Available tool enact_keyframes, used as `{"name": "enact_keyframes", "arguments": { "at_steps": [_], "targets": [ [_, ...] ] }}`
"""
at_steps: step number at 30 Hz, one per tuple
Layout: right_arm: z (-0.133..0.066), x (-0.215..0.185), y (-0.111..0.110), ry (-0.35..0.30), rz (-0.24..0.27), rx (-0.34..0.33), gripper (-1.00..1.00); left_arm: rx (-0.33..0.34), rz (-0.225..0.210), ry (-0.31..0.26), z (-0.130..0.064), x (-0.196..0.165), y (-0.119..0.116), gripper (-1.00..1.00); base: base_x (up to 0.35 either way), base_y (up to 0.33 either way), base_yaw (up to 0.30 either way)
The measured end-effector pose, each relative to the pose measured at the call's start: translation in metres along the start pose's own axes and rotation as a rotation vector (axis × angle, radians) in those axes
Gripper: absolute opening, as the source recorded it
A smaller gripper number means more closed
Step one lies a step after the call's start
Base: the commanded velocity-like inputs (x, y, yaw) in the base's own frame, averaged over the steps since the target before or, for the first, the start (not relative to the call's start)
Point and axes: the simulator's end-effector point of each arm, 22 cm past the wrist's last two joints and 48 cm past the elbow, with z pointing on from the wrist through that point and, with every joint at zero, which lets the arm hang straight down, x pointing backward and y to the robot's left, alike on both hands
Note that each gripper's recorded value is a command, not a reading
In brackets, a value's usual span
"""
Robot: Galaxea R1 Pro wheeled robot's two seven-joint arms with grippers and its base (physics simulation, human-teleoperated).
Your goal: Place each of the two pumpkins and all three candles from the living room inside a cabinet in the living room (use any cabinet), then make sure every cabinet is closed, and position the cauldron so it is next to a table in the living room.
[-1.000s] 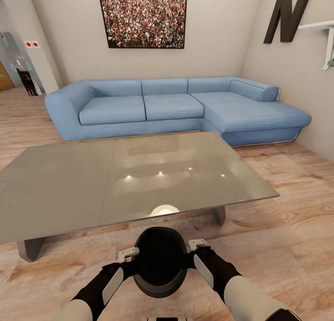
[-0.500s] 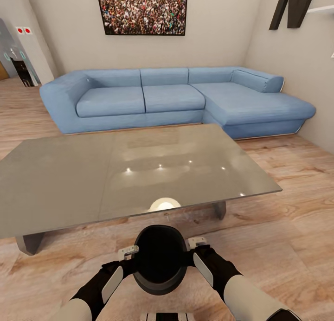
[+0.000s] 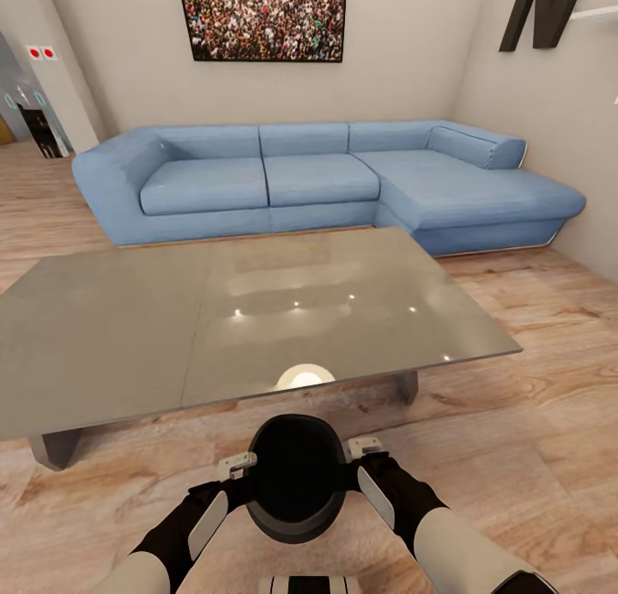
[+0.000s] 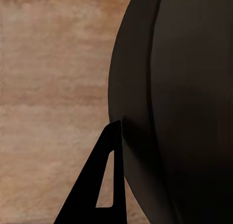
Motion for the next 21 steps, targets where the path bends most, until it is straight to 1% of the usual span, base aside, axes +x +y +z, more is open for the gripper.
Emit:
{"name": "enact_keyframes", "arguments": {
  "at_steps": [1,2,3,4,6,19,21],
  "targets": [
    [0.0,0.0,0.0,0.0,0.0,0.0,-1.0,0.0,0.0,0.0,0.0,0.0,0.0,-1.0,0.0,0.0,0.0],
    [0.0,0.0,0.0,0.0,0.0,0.0,1.0,0.0,0.0,0.0,0.0,0.0,0.0,-1.0,0.0,0.0,0.0],
    [0.0,0.0,0.007,0.0,0.006,-0.036,1.0,-0.001,0.0,0.003,0.0,0.0,0.0,-1.0,0.0,0.0,0.0],
    [0.001,0.0,0.013,0.001,0.034,-0.061,1.0,-0.001,-0.001,0.003,0.0,-0.001,0.0,1.0,0.0,0.0,0.0],
    [0.005,0.002,0.013,0.007,0.038,-0.063,1.0,0.004,0.003,-0.015,0.002,-0.007,-0.001,1.0,0.0,0.0,0.0],
    [0.005,0.002,0.013,0.007,0.038,-0.063,1.0,0.007,0.001,-0.015,0.002,-0.007,-0.001,1.0,0.0,0.0,0.0],
    [0.001,-0.001,0.013,-0.001,0.037,-0.062,1.0,0.0,0.005,-0.007,0.001,-0.004,0.001,1.0,0.0,0.0,0.0]
  ]
}}
